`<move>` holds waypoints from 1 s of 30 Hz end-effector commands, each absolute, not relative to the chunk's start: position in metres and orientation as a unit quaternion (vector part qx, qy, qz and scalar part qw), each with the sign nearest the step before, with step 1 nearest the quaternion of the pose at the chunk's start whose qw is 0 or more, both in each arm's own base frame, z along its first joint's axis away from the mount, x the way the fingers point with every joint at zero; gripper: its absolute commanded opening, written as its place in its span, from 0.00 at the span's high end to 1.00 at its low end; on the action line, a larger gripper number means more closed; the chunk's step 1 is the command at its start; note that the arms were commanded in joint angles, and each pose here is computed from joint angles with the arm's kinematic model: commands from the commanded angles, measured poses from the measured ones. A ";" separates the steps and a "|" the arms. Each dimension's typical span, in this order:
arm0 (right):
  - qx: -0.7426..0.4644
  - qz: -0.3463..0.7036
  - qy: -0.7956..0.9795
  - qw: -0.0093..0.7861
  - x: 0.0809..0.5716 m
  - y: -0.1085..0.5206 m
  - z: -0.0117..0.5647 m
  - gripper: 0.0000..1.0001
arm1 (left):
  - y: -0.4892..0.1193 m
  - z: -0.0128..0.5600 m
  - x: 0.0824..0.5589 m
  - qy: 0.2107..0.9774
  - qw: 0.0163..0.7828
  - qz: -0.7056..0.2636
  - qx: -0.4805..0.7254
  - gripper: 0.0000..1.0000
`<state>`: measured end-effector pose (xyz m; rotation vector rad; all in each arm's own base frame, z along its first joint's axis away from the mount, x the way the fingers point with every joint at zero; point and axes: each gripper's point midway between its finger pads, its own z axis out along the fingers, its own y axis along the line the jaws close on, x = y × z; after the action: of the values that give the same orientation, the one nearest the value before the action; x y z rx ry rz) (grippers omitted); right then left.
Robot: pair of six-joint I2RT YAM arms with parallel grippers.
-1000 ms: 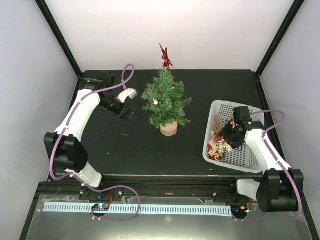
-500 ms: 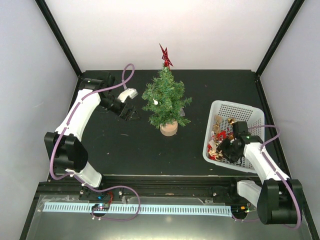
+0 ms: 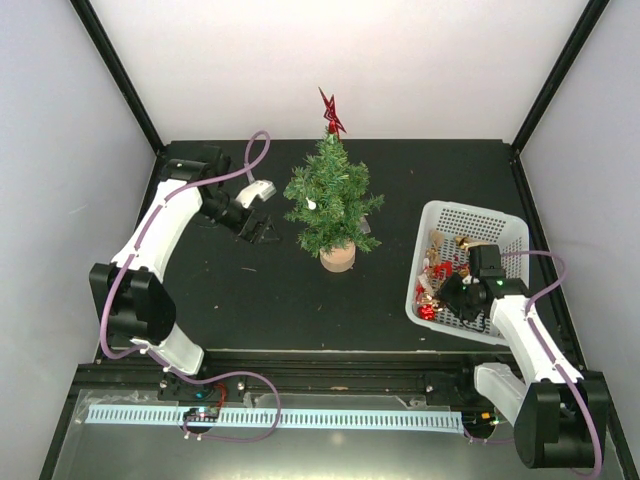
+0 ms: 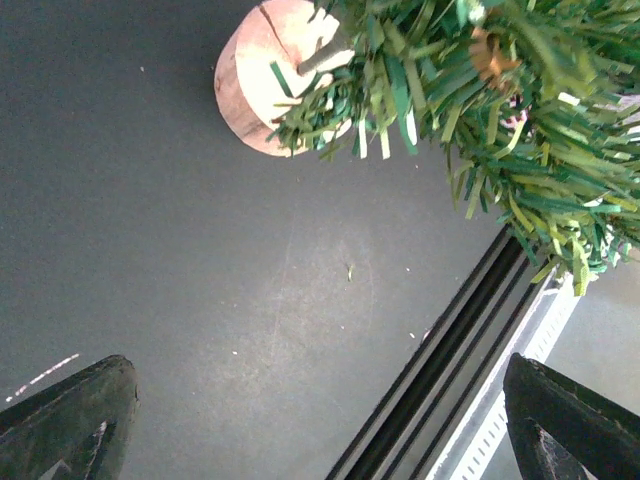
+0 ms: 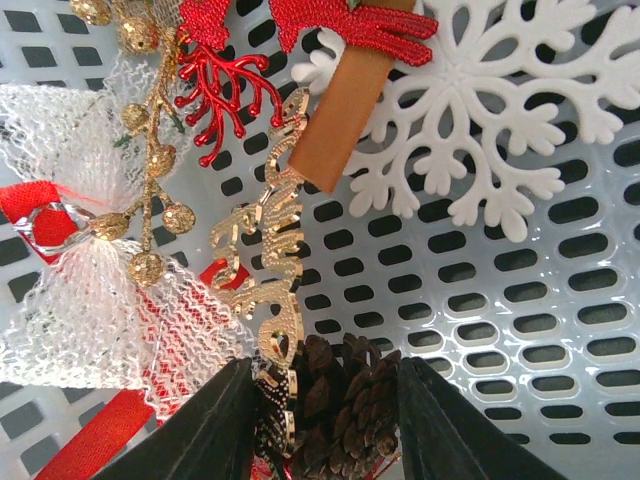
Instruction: Decorate the small christmas tree
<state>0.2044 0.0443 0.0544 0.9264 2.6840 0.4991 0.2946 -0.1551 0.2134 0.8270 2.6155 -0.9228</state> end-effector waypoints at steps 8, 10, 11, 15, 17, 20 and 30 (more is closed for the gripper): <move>0.303 0.181 0.925 0.141 0.215 0.046 0.061 0.47 | -0.154 0.217 0.283 0.894 0.126 -0.317 0.289 0.01; 0.295 0.174 0.928 0.144 0.215 0.044 0.064 0.44 | -0.154 0.217 0.282 0.894 0.125 -0.318 0.289 0.01; 0.293 0.171 0.929 0.146 0.216 0.043 0.065 0.43 | -0.154 0.216 0.282 0.894 0.124 -0.318 0.289 0.01; 0.287 0.171 0.930 0.154 0.221 0.043 0.067 0.46 | -0.154 0.216 0.283 0.894 0.124 -0.319 0.289 0.01; 0.288 0.174 0.928 0.158 0.224 0.044 0.068 0.51 | -0.155 0.216 0.284 0.894 0.124 -0.319 0.288 0.01; 0.289 0.176 0.926 0.166 0.230 0.043 0.073 0.58 | -0.154 0.216 0.283 0.895 0.123 -0.319 0.288 0.01; 0.291 0.193 0.924 0.155 0.230 0.049 0.063 0.83 | -0.154 0.214 0.280 0.895 0.122 -0.318 0.288 0.01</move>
<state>0.2245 0.0462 0.0638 0.8384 2.6716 0.5107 0.2853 -0.1535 0.2064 0.8218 2.6388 -0.9333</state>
